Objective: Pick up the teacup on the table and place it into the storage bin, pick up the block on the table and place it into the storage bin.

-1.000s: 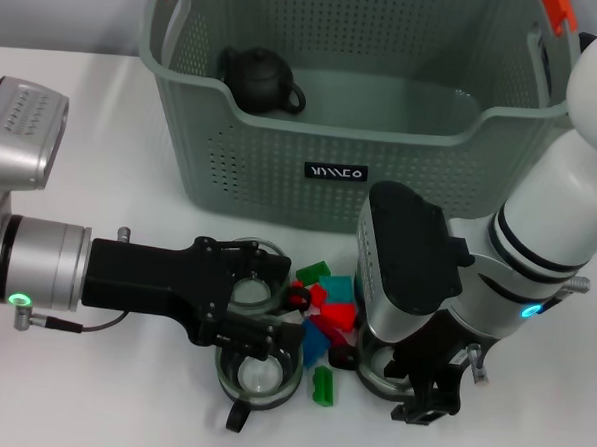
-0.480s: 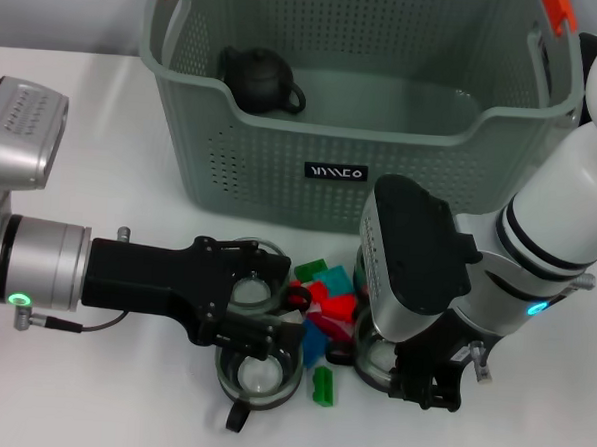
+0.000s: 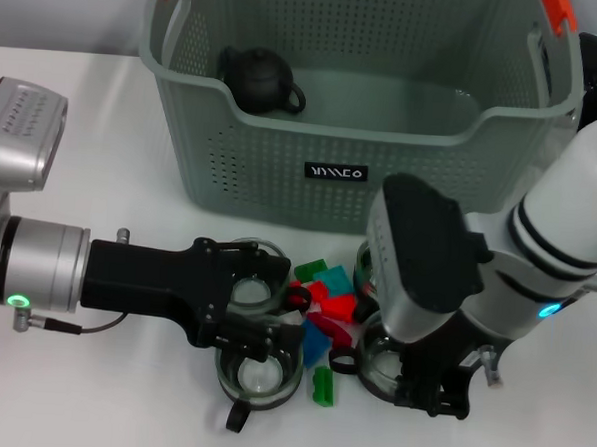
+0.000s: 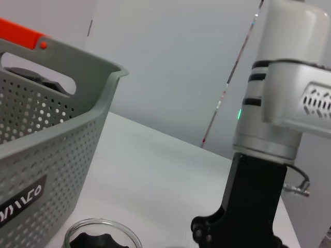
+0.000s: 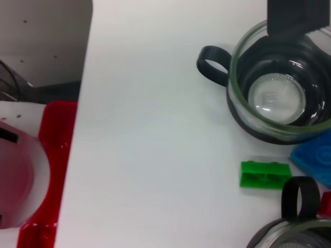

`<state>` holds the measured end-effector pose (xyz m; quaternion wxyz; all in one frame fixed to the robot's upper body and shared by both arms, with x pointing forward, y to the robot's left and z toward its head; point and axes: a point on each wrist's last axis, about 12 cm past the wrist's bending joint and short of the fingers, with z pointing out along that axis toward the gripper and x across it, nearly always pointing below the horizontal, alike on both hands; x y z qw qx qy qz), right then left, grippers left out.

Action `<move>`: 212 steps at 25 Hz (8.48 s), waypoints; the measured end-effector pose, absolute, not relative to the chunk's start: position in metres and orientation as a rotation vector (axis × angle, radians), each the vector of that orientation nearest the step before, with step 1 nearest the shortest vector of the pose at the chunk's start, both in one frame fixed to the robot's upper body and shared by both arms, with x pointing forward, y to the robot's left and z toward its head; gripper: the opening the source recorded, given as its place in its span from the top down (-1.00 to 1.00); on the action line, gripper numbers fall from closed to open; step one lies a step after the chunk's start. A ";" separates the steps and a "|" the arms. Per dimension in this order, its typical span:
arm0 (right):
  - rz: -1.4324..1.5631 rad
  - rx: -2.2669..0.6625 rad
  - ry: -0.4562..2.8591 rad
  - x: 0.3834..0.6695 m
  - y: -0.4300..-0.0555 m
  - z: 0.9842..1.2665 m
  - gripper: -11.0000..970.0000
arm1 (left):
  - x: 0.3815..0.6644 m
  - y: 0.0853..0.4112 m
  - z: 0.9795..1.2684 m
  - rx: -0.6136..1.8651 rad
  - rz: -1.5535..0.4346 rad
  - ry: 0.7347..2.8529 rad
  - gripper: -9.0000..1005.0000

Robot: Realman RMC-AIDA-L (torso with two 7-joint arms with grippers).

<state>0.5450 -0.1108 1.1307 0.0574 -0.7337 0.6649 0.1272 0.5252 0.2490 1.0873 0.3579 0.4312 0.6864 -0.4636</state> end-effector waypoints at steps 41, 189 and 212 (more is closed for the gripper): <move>0.528 -1.045 2.165 0.670 -0.188 1.266 0.86 | 0.517 0.249 1.089 1.153 -1.245 1.731 -0.90; 0.100 -2.039 2.025 0.589 -0.112 1.123 -0.48 | 0.509 0.253 1.081 1.115 -1.228 1.727 -0.90; 0.092 -2.080 2.046 0.584 -0.110 1.117 -0.37 | 0.509 0.253 1.081 1.103 -1.228 1.726 -0.89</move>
